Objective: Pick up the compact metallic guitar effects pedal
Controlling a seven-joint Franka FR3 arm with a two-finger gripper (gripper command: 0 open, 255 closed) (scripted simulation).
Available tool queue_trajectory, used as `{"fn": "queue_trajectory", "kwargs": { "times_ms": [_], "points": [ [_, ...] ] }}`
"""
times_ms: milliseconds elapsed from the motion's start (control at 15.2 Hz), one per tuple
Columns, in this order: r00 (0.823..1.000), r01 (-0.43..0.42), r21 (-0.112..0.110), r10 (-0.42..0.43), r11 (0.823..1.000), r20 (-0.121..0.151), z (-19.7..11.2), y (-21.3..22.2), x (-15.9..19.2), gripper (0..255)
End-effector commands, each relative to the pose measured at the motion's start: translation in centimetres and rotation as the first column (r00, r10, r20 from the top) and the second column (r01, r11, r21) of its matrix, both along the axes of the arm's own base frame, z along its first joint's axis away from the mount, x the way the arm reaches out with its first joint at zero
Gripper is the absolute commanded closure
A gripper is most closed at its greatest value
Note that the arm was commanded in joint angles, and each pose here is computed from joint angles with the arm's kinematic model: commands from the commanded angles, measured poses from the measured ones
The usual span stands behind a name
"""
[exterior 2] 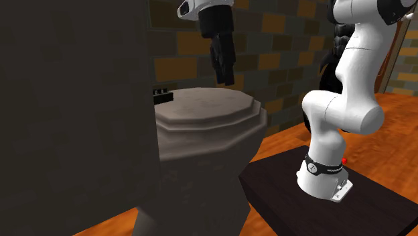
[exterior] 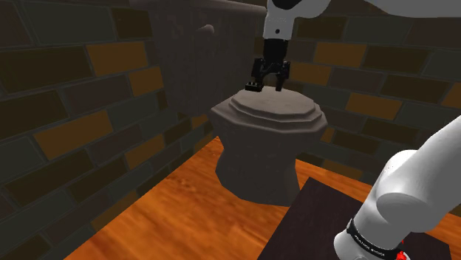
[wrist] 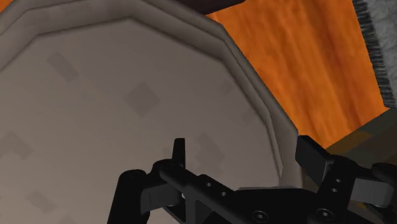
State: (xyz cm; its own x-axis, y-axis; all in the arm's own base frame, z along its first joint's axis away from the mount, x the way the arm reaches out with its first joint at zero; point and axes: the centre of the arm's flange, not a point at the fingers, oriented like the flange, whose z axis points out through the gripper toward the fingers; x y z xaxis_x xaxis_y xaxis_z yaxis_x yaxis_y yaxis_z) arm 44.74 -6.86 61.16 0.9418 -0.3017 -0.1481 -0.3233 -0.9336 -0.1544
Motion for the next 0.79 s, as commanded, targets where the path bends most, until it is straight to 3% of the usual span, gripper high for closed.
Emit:
{"fn": "queue_trajectory", "kwargs": {
  "times_ms": [0,330,726],
  "points": [
    [0.998,0.070,0.010,-0.070,0.998,-0.007,0.4,-1.4,1.9,0],
    [0.971,0.237,0.032,-0.236,0.971,-0.025,0.8,-6.1,6.6,0],
    [0.903,0.429,0.054,-0.426,0.902,-0.052,1.1,-12.8,11.1,0]
  ]
}}
